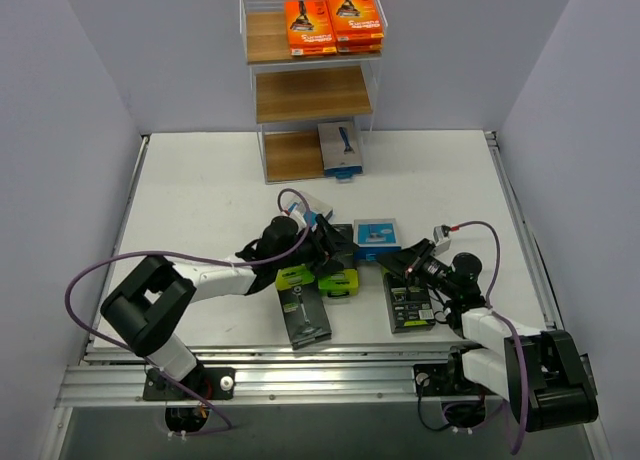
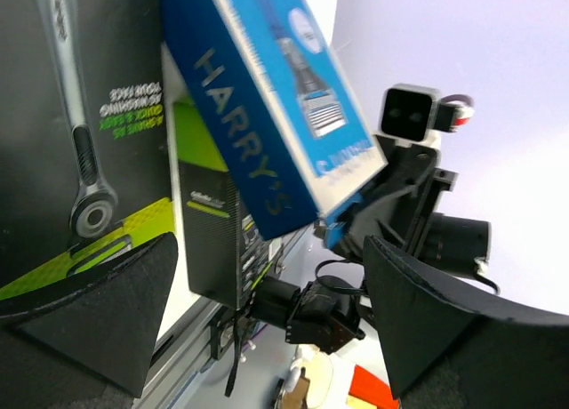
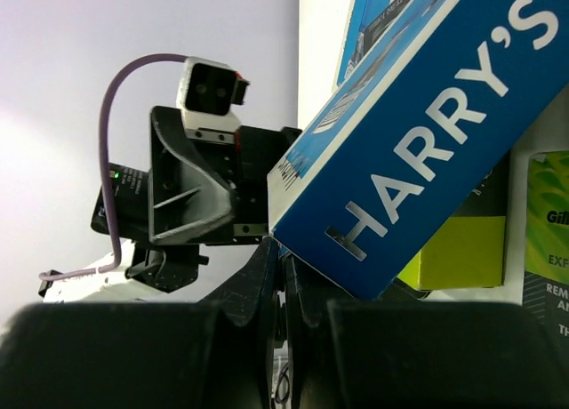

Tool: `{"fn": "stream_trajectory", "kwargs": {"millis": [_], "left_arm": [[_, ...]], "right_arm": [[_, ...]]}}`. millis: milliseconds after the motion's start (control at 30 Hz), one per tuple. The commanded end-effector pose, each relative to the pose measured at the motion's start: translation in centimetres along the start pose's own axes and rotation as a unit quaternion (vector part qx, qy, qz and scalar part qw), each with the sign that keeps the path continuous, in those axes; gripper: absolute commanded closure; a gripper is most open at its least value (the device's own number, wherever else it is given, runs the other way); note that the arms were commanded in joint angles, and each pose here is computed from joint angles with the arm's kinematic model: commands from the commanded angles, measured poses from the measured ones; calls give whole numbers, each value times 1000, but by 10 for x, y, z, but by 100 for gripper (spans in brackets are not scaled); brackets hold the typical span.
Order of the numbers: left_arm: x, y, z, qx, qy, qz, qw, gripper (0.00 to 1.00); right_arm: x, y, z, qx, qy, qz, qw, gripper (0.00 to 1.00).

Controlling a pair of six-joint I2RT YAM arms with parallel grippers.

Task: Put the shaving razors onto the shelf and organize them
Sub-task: Pass the shaving razor from the right arm to the left

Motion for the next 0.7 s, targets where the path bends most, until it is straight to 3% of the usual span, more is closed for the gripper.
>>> {"fn": "stream_trajectory", "kwargs": {"millis": [0, 367, 567, 667], "left_arm": [[-30, -4, 10, -2, -50, -1, 999, 6], [-25, 0, 24, -20, -45, -15, 999, 6], [-29, 0, 35, -20, -61, -24, 998, 0], [-31, 1, 39, -24, -66, -28, 997, 11]], "right_arm": [[13, -12, -3, 31, 40, -44, 998, 100], [4, -19, -7, 39, 38, -42, 998, 100], [2, -23, -9, 42, 39, -42, 997, 100], [2, -23, -9, 42, 41, -47, 997, 100]]}}
Point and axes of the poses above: each gripper's point midway between its finger pads, its own z axis out along the fingers, its own x axis along the line the jaws close on, y = z × x, the point moved 3 cm from there along -z, back along the fingers, and after that the axes turned 4 degrees about z, right-handed, at the moved point
